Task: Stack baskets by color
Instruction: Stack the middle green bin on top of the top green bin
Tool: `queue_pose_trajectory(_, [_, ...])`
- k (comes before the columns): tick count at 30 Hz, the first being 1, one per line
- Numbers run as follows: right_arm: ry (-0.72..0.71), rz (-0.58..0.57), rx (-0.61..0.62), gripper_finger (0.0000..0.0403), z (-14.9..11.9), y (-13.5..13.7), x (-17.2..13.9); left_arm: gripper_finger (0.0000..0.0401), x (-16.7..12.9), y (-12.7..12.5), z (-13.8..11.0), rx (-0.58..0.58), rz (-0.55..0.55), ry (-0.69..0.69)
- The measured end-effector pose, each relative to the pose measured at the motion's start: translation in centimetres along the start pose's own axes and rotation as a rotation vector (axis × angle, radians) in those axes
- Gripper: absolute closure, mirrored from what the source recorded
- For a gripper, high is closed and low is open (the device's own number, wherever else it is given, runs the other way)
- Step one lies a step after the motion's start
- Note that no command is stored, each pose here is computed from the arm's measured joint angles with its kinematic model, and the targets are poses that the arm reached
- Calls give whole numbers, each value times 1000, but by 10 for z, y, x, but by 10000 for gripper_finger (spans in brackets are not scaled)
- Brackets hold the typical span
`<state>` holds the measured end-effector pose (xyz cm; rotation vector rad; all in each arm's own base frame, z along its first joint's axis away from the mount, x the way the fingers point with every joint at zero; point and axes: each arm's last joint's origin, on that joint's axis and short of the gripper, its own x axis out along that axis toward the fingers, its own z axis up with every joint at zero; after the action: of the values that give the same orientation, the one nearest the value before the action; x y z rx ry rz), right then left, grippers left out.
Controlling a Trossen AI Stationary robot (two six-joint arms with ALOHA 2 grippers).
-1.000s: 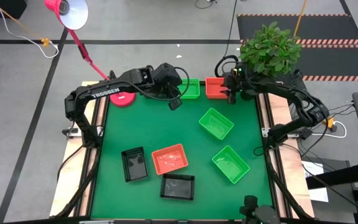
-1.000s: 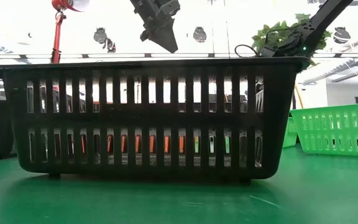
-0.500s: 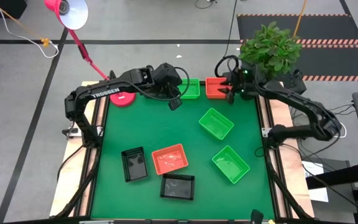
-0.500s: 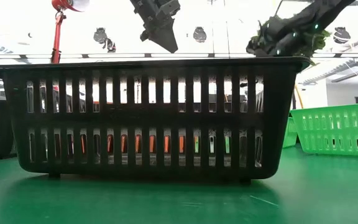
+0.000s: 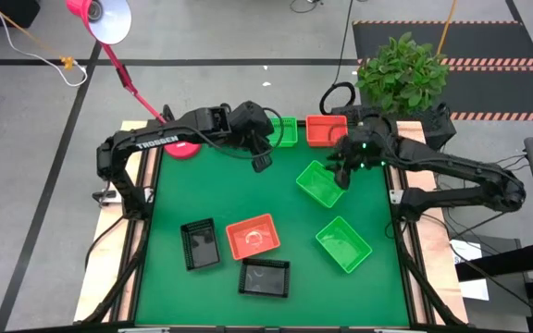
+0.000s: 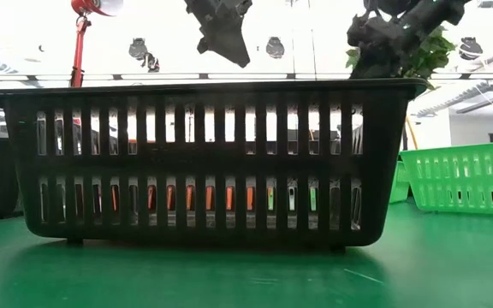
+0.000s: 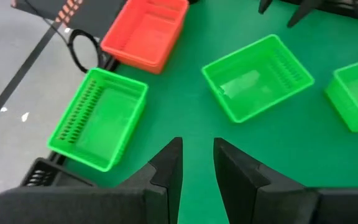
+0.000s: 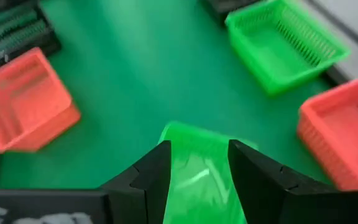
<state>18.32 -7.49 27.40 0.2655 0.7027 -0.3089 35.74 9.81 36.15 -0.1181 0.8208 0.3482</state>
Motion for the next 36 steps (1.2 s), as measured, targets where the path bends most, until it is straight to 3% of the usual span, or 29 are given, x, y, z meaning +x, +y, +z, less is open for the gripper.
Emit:
queue_pose_trajectory(5, [91,46,6,250,-10,23,3,311,-2,-20,-1,30,-36,-2])
queue_pose_trajectory(11, [191,103,-69,250,-22,44,5,311,-4,-37,-3,57,-69,-3])
queue_pose_trajectory(17, [188,48,-159,250,-27,58,9,311,-6,-46,-4,74,-68,-6])
queue_pose_trajectory(23, [170,28,-177,213,-47,61,25,311,-6,-48,-4,37,-71,-5])
queue_pose_trajectory(28, [203,77,-145,178,-73,60,39,311,-6,-48,-4,10,-71,-4])
queue_pose_trajectory(36, [183,91,-126,200,-101,54,55,311,-4,-48,-4,11,-61,-2])
